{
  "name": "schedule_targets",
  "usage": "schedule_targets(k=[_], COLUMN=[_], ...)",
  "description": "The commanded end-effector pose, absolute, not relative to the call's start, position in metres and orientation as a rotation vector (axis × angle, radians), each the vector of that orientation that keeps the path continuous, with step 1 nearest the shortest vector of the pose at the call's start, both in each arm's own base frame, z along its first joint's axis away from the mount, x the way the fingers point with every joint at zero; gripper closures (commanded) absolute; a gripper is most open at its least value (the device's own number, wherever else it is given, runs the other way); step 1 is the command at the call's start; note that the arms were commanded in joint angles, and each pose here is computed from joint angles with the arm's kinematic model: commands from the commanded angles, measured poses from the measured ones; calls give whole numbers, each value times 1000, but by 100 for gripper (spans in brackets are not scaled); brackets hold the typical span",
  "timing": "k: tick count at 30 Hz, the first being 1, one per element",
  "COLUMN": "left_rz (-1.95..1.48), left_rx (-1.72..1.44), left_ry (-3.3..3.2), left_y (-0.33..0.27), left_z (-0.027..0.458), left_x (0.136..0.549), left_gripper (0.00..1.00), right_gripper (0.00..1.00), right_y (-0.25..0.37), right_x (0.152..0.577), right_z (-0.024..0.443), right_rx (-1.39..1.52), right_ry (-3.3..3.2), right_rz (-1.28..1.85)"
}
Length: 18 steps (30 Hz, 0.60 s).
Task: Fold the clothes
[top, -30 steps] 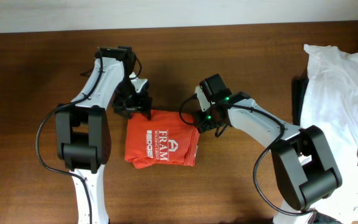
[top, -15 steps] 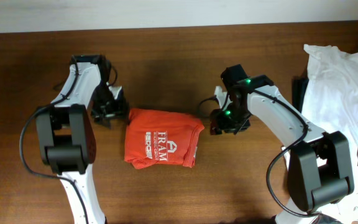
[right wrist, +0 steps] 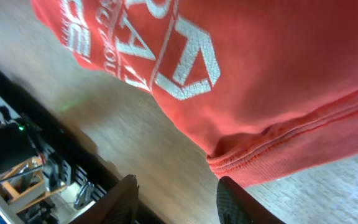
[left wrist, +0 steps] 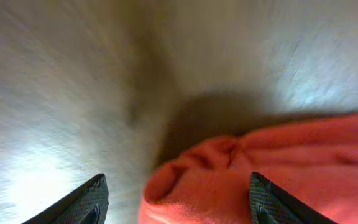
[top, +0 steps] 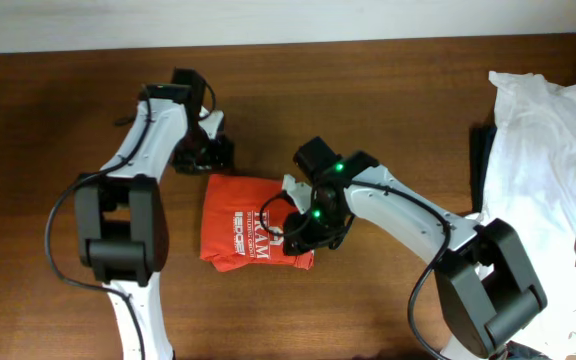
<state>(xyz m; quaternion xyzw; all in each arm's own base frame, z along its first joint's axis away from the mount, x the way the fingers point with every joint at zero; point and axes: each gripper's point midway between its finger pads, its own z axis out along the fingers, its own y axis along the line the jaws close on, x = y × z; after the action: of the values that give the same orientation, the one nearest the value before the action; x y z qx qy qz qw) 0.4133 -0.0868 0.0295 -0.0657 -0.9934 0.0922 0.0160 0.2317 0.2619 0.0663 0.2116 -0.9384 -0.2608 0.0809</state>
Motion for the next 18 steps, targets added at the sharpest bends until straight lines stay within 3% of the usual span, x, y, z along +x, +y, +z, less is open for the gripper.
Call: schedule_targets(k=[1,6,8,13,18], left_rz=[235,52,46,44,89], left_rx=[-246,-226,-217,-195,-183], left_ry=[-2982,-2775,-2702,-2541,-2530], left_y=[-82,-56,-54,-51,-58], left_z=[12,9,13,33,35], left_x=[392,344,327,292,289], left_gripper=[28,28,28,29,28], right_gripper=[54,49,49,49,49], right_y=[260,250,232,189,183], right_x=[214,207,213,269,316], right_z=[49,28,13,-3,3], right_rx=[609,604,615,573,534], right_ry=[-2757,-2766,-2836,-3120,-3281], right_rz=[-753,-718,-566,-133,-185])
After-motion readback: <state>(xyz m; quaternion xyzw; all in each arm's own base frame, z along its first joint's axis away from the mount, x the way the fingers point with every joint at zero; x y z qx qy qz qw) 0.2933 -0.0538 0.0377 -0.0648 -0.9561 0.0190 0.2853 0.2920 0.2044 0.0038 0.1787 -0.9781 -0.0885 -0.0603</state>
